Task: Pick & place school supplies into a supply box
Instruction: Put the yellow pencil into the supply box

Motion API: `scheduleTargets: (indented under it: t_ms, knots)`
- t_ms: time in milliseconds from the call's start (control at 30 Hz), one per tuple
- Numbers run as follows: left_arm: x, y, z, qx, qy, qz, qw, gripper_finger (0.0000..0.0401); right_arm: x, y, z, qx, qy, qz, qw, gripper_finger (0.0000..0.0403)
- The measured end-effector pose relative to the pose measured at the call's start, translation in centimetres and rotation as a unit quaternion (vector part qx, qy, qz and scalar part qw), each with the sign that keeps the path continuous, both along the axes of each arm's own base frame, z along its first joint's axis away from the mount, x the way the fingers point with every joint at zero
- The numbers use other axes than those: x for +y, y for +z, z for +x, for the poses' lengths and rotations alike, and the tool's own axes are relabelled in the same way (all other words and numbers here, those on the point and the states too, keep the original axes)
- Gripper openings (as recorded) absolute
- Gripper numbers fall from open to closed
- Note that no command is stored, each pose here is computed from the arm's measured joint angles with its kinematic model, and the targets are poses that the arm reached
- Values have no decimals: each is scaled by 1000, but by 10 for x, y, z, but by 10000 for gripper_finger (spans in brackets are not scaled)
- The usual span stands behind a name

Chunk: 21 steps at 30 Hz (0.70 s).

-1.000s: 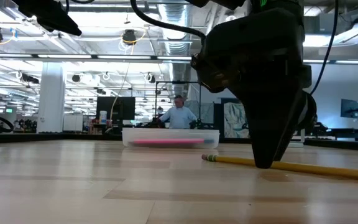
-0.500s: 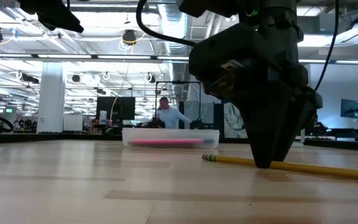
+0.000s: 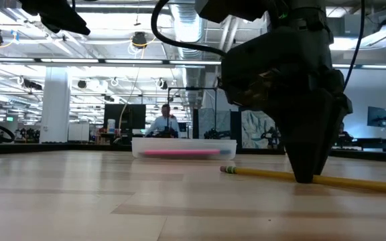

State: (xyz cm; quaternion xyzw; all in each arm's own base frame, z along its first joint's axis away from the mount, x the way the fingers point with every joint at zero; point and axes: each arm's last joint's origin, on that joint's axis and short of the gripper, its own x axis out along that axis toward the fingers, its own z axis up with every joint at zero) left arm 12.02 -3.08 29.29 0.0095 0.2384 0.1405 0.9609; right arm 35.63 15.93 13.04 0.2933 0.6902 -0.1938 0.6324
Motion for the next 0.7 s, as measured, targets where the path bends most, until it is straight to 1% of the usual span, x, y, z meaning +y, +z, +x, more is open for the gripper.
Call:
scheduleTargets:
  t_ms: [333, 467, 600, 700]
  knots:
    - [0, 0, 0, -2, 1, -2, 1000, 153, 1, 0, -2, 7, 2, -5, 1000, 68]
    - [-1, 2, 1, -14, 1, -7, 1000, 153, -2, -3, -3, 9, 0, -5, 1000, 47]
    - [-1, 4, 2, -25, 0, -11, 1000, 153, -3, -3, -3, 4, 7, -10, 1000, 11]
    - [-1, 4, 2, -24, -1, -12, 1000, 153, -3, -3, -2, -2, 7, -21, 1000, 10]
